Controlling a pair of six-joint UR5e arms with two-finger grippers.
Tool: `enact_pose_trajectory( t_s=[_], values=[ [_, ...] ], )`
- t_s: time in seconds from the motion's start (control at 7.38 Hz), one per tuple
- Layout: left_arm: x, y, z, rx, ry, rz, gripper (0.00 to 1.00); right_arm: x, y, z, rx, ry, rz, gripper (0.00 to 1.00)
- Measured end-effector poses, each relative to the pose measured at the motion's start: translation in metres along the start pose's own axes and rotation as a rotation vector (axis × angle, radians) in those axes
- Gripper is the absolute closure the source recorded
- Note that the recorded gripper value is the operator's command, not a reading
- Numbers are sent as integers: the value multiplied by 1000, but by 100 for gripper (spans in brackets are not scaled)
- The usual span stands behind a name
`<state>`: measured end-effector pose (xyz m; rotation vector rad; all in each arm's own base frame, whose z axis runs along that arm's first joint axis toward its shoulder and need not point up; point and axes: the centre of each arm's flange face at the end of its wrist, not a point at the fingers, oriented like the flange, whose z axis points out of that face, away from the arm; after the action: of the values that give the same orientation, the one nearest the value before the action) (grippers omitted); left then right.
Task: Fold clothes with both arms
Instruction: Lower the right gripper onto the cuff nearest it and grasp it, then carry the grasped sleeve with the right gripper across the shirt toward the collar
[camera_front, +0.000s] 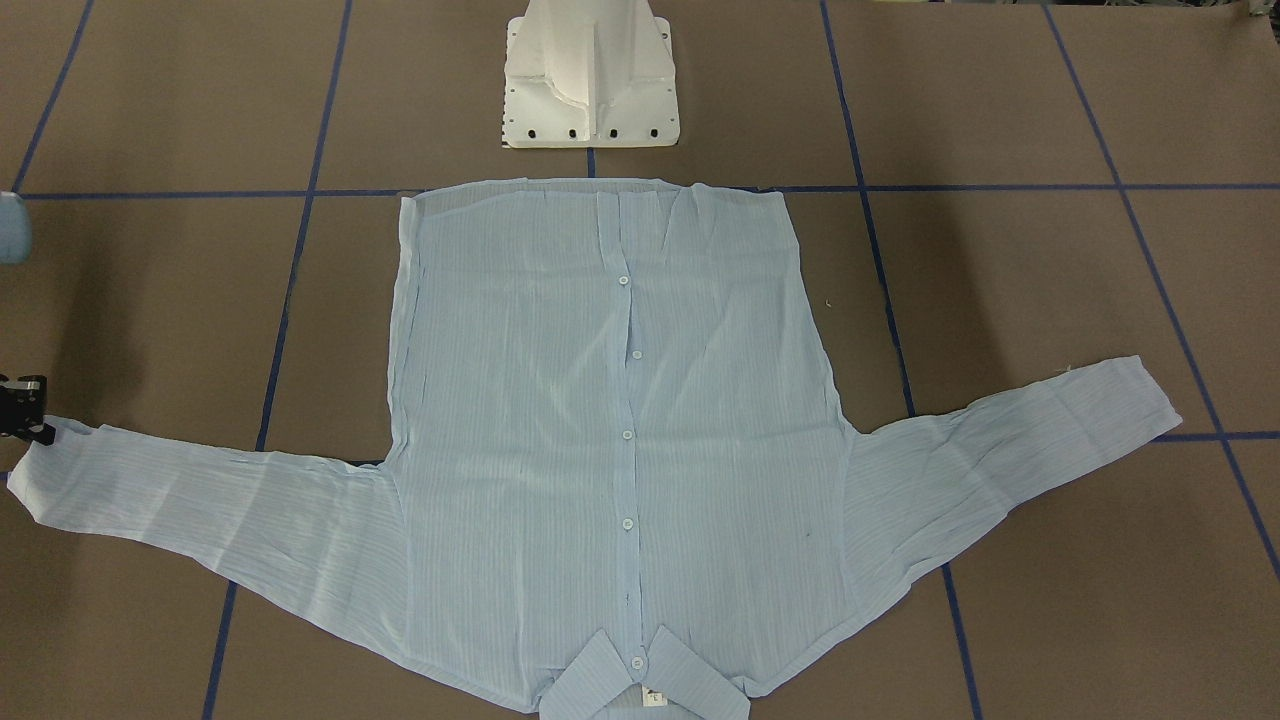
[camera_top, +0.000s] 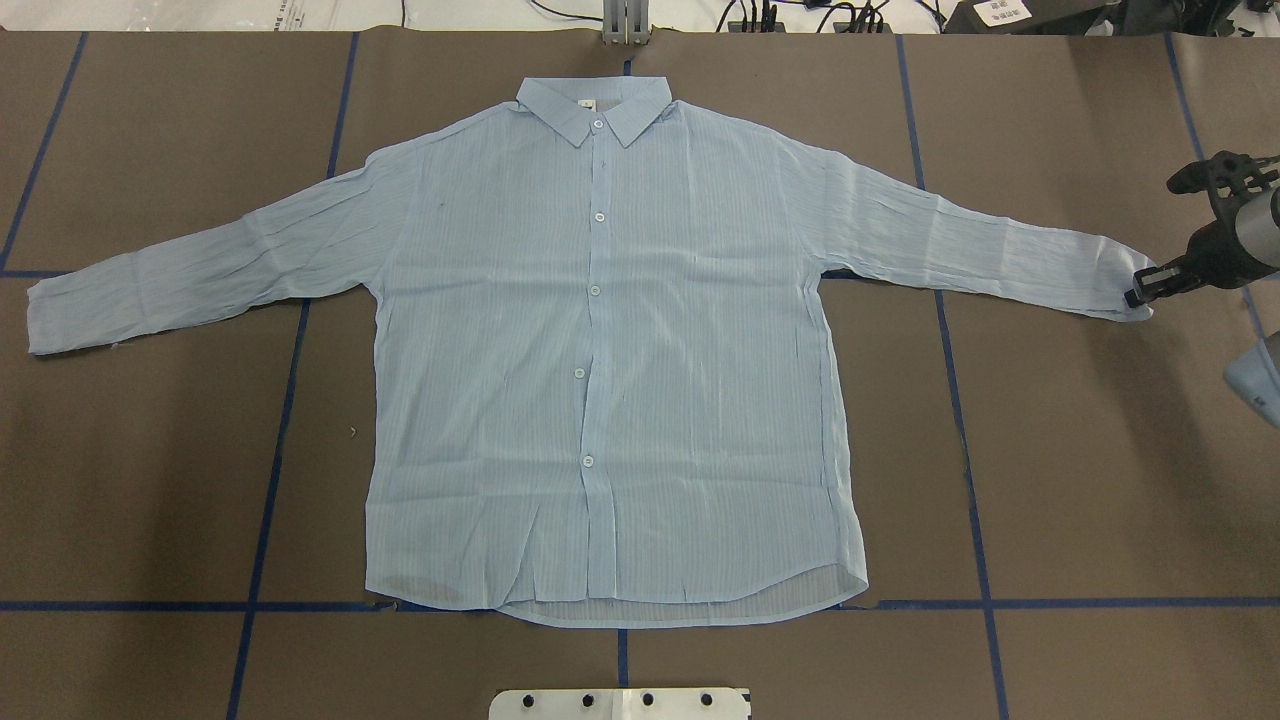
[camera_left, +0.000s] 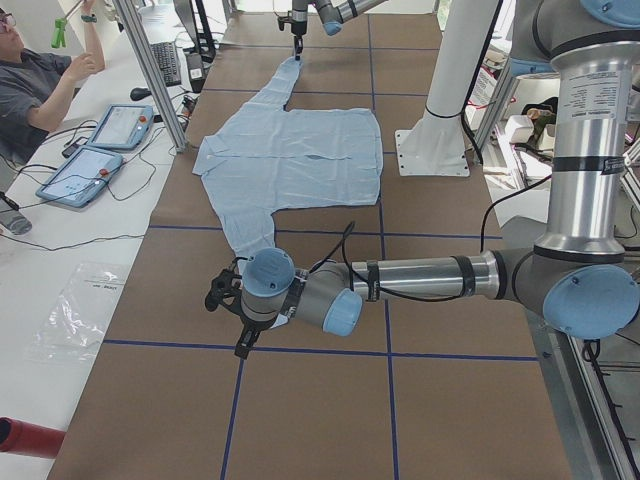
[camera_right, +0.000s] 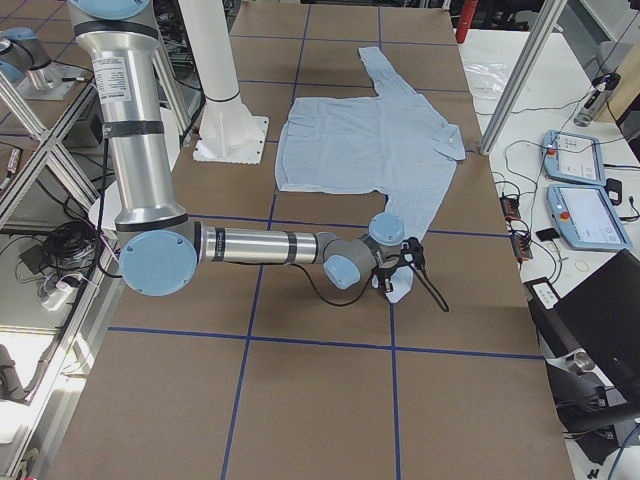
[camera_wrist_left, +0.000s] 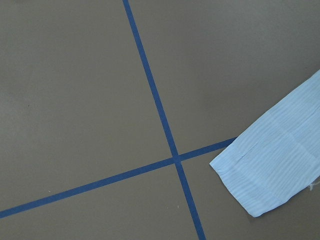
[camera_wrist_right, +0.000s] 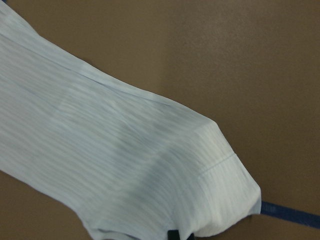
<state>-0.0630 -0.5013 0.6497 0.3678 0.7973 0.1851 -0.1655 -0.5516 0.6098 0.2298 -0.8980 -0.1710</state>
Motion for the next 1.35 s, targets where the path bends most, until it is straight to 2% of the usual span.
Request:
enact_pose_trajectory(
  t_s=[0.27,0.41,0.68,0.81,1.08,1.35],
  values=[
    [-1,1,1,-3,0,-3,0,-50,-30,-51,63,-113,-31,100],
    [-2,2,2,-4,0,-4,0,-100,-65,-74,88,-172,-16,100],
    [-3,3,2,-6,1,-7,0,-241,-142,-97,70,-253,27,100],
    [-4,4,3,-7,1,-8,0,-309,-168,-105,54,-260,37,100],
    [-5,5,5,-11,2,-11,0,-421,-197,-106,59,-245,31,100],
    [-7,9,7,-17,1,-16,0,-514,-216,-73,80,-203,8,100]
  ],
)
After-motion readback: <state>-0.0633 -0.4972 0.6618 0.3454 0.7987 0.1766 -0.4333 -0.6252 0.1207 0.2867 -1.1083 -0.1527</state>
